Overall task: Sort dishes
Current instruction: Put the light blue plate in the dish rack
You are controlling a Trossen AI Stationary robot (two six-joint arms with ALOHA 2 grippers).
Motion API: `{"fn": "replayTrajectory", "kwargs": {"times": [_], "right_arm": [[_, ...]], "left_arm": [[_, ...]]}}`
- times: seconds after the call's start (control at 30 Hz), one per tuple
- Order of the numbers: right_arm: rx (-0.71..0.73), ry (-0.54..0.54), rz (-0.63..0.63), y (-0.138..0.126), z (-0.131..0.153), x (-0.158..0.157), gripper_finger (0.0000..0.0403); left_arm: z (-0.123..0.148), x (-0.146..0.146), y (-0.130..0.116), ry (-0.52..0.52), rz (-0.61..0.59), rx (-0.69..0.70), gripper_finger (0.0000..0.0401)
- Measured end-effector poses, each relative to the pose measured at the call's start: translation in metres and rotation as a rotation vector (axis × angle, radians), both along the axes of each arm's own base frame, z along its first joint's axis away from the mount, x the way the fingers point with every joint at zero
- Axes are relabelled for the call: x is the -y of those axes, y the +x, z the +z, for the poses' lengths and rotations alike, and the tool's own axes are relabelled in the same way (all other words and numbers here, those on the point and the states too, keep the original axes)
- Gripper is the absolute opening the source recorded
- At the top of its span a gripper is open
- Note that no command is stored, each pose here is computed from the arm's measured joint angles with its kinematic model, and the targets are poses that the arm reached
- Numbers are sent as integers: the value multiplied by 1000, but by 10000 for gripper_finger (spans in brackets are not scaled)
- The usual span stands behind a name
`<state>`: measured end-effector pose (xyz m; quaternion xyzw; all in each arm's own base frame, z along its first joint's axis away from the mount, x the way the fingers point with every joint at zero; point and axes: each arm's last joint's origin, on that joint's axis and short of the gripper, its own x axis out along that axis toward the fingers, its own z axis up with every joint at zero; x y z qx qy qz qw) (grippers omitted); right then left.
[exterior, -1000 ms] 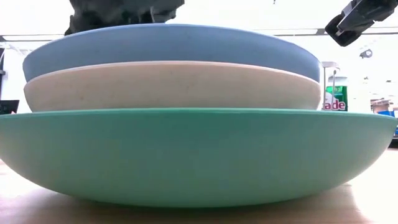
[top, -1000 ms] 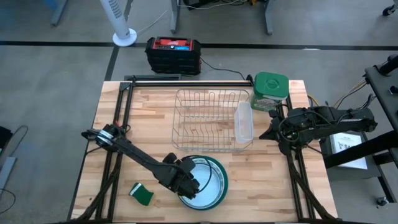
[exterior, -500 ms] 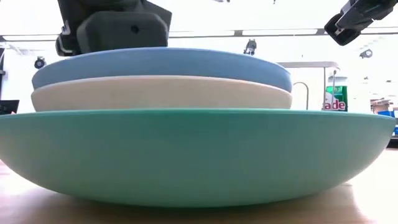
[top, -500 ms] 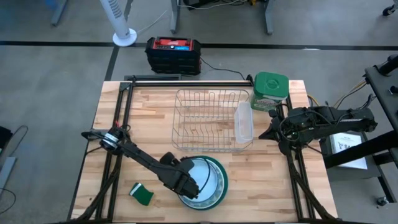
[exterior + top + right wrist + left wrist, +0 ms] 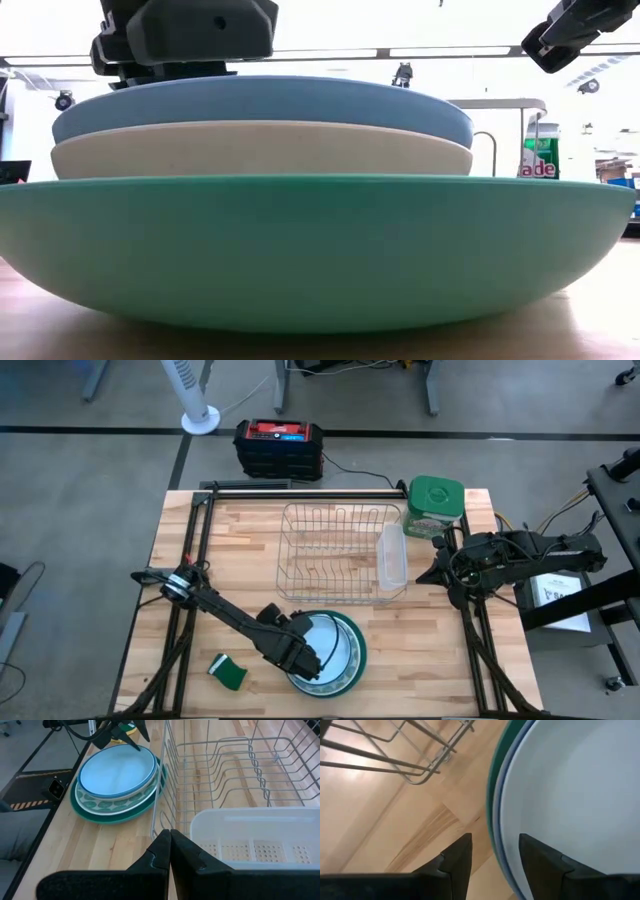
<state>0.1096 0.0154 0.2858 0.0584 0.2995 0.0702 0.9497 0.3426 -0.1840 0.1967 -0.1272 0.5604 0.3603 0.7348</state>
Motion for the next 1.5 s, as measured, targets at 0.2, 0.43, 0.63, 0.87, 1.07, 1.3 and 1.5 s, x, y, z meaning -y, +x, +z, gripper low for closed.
{"fn": "replayTrajectory", "kwargs": {"times": [0.2,0.43,0.63,0.87,1.07,1.3,1.5], "right_arm": [[0,0,0,0,0,0,0],[0,5,-4,0,0,0,0],[-2,13,-10,0,0,0,0],[-2,14,-10,0,0,0,0],[-2,14,-10,0,0,0,0],[-2,14,-10,0,0,0,0],[-2,14,-10,0,0,0,0]], "left_arm": [[-1,3,6,-35,0,59,151],[-15,5,8,-36,-1,13,151],[-19,5,8,-27,-2,0,151],[-18,3,5,-5,6,-33,127],[-15,2,3,4,-7,-47,38],[-9,1,1,7,-11,-47,17],[17,2,4,62,-29,-36,3]]}}
